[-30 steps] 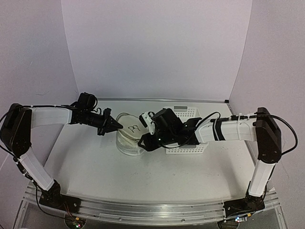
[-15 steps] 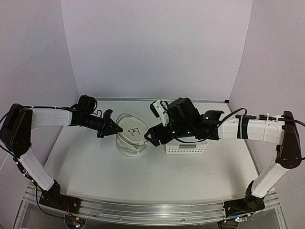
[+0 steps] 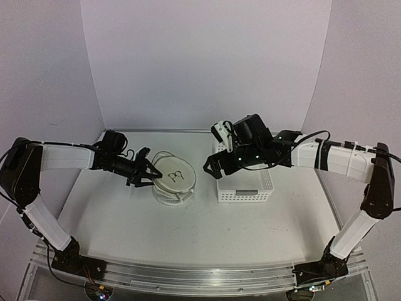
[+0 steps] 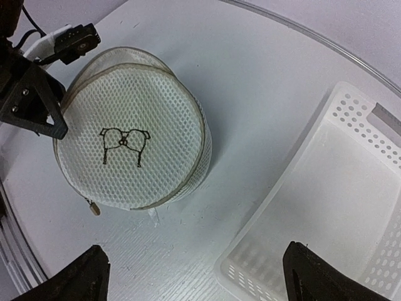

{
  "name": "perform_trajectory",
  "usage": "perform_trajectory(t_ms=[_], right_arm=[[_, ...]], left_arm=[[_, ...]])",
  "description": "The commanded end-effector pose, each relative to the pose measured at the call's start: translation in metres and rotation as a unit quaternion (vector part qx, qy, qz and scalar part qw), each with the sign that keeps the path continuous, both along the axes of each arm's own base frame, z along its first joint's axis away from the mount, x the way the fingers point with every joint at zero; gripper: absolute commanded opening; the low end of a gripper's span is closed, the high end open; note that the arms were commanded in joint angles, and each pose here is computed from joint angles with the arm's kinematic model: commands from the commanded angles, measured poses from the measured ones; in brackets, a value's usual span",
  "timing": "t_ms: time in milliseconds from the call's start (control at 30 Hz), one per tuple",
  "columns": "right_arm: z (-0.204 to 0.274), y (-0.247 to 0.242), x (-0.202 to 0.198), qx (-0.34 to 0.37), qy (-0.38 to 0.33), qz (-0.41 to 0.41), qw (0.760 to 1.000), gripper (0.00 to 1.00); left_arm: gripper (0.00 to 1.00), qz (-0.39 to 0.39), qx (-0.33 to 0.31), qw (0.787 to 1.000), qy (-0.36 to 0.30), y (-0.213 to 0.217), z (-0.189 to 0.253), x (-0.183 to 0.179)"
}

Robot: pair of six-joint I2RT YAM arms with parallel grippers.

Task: Unzip the laundry bag and remove the bra
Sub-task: Open the lid of the laundry bag.

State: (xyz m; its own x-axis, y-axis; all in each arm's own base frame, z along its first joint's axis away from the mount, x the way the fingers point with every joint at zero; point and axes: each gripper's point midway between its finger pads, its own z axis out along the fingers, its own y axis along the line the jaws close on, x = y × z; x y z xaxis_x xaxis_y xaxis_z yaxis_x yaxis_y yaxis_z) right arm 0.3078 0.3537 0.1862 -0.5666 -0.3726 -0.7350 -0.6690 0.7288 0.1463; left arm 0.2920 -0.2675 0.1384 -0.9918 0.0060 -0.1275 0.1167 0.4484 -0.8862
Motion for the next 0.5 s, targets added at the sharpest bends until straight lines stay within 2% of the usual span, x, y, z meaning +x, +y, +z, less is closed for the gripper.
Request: perform_trajectory(t_ms=[0, 300, 467], right_arm=[[0.034, 0.017, 0.016, 0.043, -0.009, 0.03, 0.999, 0.98], [0.038, 0.05, 0.053, 0.076, 0.04, 0.033, 0.996, 0.98], [0.015, 0.071, 0.079, 0.097, 0.09, 0.019, 0.991, 0.97]], left_arm=[[0.51, -0.012, -0.008, 0.997, -0.076, 0.003, 0.035, 0.004], [0.72, 0.05, 0.082, 0.985, -0.14, 0.036, 0.064, 0.023], [0.76, 0.068, 0.109, 0.978, -0.164, 0.047, 0.078, 0.022]])
